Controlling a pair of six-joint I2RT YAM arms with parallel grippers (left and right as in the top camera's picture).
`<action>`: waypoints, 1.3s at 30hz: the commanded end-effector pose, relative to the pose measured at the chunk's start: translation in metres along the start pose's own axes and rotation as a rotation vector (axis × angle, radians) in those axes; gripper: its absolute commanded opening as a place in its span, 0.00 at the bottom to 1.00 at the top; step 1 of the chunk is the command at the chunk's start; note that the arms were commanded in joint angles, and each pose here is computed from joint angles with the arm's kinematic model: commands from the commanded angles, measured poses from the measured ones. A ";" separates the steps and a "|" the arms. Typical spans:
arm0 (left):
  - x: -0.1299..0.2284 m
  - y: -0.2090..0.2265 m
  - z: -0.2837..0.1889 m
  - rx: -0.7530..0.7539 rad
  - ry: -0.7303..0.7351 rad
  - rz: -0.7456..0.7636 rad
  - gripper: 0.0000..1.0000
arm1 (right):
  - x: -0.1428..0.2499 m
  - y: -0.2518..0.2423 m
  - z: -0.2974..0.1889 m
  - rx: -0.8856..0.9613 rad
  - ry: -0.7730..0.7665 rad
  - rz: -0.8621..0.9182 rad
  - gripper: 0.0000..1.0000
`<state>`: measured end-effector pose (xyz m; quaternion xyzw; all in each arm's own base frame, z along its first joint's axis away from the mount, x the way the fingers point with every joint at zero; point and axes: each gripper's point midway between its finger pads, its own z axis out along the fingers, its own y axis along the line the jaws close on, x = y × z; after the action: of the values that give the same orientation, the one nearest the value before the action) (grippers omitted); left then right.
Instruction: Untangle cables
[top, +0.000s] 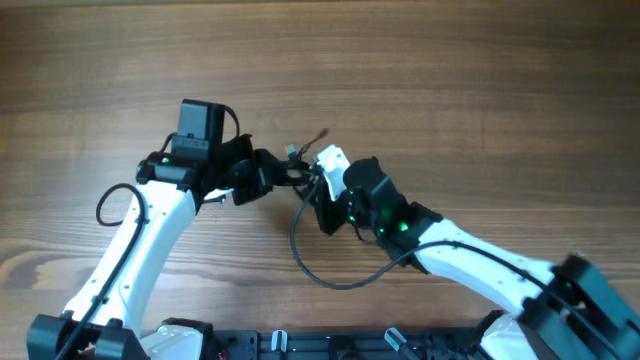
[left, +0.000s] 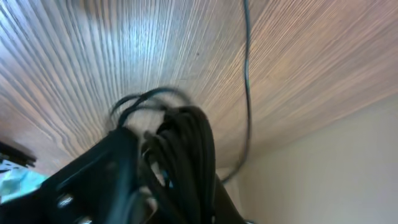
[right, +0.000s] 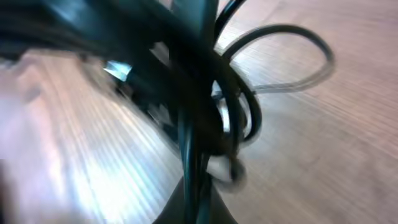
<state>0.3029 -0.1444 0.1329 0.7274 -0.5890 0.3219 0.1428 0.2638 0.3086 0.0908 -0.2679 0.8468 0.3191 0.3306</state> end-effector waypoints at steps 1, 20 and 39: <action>-0.037 -0.033 -0.017 0.155 -0.127 -0.206 0.04 | 0.016 0.038 -0.022 -0.195 0.102 0.061 0.04; -0.101 0.013 -0.035 0.059 -0.471 -0.322 0.04 | -0.068 -0.041 -0.109 0.118 -0.274 0.453 0.11; -0.101 0.012 -0.035 0.060 -0.470 -0.323 0.04 | 0.016 0.061 -0.020 -0.305 0.113 0.083 0.78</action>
<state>0.2723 -0.0534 0.0968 0.8290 -0.5394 0.1459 0.0239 0.2280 0.3120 0.1287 -0.2393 0.8309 0.4341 0.2527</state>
